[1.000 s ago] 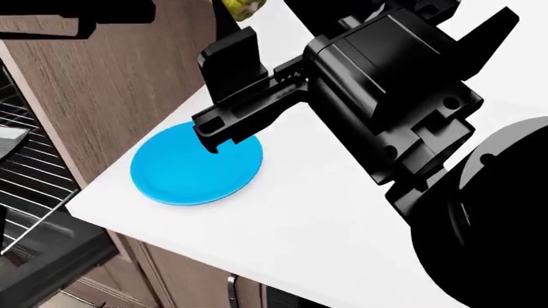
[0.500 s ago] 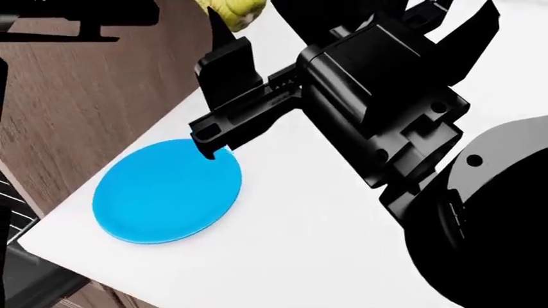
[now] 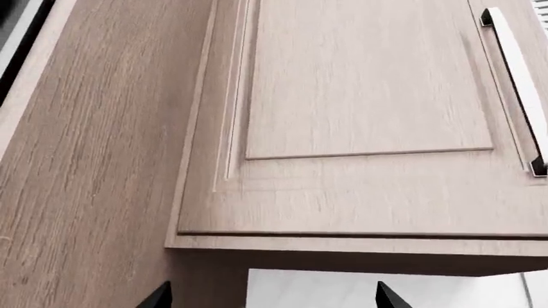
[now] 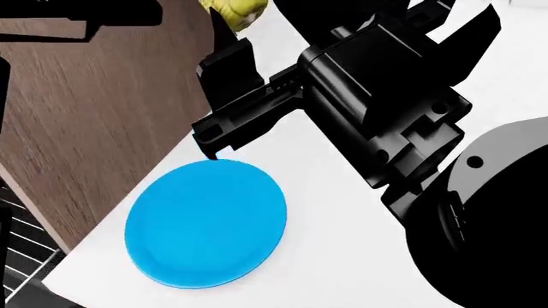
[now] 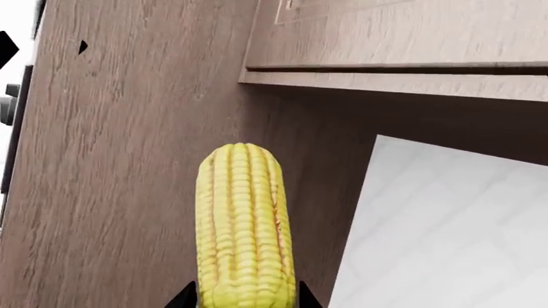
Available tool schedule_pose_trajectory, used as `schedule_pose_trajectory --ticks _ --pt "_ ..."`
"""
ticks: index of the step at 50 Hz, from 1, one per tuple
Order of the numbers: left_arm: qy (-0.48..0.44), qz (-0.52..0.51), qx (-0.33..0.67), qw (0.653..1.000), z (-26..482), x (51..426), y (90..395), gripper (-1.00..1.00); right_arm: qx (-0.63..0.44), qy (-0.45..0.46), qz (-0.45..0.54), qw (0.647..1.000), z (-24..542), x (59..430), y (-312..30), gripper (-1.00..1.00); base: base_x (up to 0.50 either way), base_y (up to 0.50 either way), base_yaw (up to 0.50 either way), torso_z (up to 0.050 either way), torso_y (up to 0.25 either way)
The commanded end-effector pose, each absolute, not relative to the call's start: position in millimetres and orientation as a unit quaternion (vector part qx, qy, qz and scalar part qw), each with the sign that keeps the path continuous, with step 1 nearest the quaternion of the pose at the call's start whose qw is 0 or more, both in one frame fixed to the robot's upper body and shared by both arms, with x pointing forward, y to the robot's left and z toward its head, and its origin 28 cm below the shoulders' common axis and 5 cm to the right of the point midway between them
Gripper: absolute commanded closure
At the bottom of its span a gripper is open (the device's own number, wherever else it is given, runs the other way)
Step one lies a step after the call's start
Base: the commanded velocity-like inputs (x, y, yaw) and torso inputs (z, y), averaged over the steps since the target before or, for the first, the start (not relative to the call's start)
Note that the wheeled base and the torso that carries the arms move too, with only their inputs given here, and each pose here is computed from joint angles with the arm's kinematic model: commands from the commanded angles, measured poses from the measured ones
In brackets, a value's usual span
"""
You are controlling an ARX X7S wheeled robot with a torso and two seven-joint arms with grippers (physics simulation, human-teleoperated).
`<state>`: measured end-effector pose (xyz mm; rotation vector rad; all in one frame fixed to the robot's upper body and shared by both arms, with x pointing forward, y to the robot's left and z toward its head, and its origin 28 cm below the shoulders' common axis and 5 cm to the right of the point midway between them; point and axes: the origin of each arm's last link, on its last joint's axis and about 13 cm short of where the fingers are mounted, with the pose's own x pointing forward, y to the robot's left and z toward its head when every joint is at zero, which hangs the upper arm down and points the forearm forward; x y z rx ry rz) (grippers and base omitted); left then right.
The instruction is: Pick the corn from the oven and place it on the plate on the counter.
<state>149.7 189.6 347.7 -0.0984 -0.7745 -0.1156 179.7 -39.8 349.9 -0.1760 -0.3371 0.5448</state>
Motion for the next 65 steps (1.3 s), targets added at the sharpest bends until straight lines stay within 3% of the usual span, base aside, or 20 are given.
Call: schedule_pose_trajectory --ticks 1,20,65 --pt "-0.378 -0.057 -0.049 0.923 348 149 190 -1.0 -0.091 -0.176 0.267 0.943 350 180 -40 1.0 0.19 0.51 0.0 0.0 0.0" --pt "-0.374 -0.057 -0.052 0.924 345 149 189 -1.0 -0.098 -0.104 0.246 0.959 304 206 -49 1.0 0.01 0.03 0.0 0.0 0.001" --pt "-0.371 -0.06 -0.054 0.925 343 149 188 -1.0 -0.09 -0.029 0.279 0.956 258 209 -41 1.0 0.0 0.0 0.0 0.0 0.0"
